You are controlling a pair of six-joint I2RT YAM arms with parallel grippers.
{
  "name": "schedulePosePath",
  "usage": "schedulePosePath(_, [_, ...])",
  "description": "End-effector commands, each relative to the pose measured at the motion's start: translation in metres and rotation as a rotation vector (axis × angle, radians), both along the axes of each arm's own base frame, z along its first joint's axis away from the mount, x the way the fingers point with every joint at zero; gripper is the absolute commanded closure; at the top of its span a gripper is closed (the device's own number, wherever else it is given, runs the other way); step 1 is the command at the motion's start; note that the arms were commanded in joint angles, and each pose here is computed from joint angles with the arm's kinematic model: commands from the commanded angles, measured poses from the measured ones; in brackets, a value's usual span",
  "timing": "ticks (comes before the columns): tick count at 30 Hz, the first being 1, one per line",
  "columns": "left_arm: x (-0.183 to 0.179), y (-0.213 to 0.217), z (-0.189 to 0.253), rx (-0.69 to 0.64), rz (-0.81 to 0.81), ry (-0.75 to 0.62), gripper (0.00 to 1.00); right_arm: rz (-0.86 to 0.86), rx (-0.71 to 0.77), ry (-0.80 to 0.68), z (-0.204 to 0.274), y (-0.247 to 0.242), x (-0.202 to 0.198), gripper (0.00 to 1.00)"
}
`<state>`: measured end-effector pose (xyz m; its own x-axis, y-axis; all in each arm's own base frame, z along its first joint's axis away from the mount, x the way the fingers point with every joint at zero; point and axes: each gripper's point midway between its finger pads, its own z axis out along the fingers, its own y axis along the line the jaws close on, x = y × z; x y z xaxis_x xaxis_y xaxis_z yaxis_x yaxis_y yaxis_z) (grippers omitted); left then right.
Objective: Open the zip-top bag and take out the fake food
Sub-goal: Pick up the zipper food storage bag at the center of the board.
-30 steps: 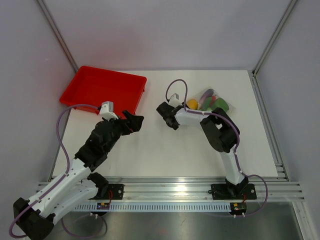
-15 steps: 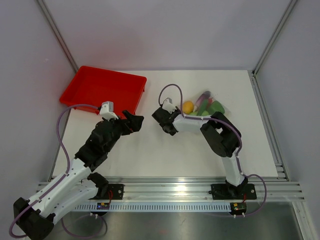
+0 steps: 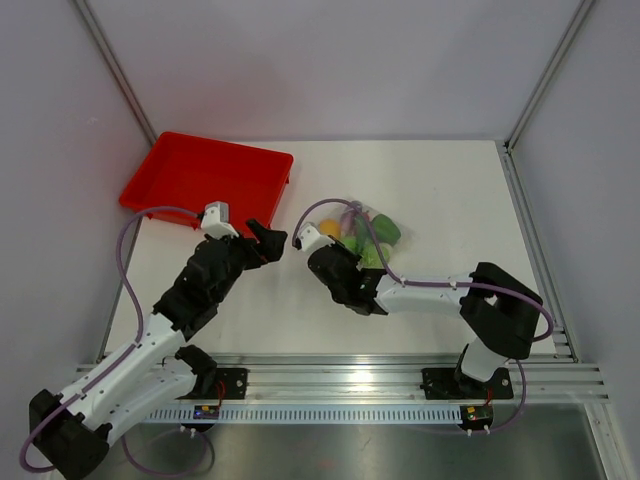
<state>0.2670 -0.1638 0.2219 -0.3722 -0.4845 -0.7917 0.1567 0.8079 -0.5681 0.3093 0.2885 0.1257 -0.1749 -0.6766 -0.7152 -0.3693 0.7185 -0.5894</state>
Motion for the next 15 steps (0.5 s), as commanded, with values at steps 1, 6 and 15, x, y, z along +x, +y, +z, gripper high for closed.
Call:
schedulePosePath(1, [0.011,-0.002,0.003,-0.018,0.025,-0.018,0.01,0.047,0.043,-0.046,0.011,0.01,0.002,1.0])
schedulePosePath(6, [0.014,-0.01,-0.032,-0.073,0.048,0.113,0.01,-0.05,0.018,0.023,-0.002,-0.008,-0.007,1.0])
schedulePosePath(15, [0.04,-0.015,-0.077,-0.122,0.145,0.183,0.01,-0.152,0.285,0.002,0.012,-0.023,-0.017,0.98])
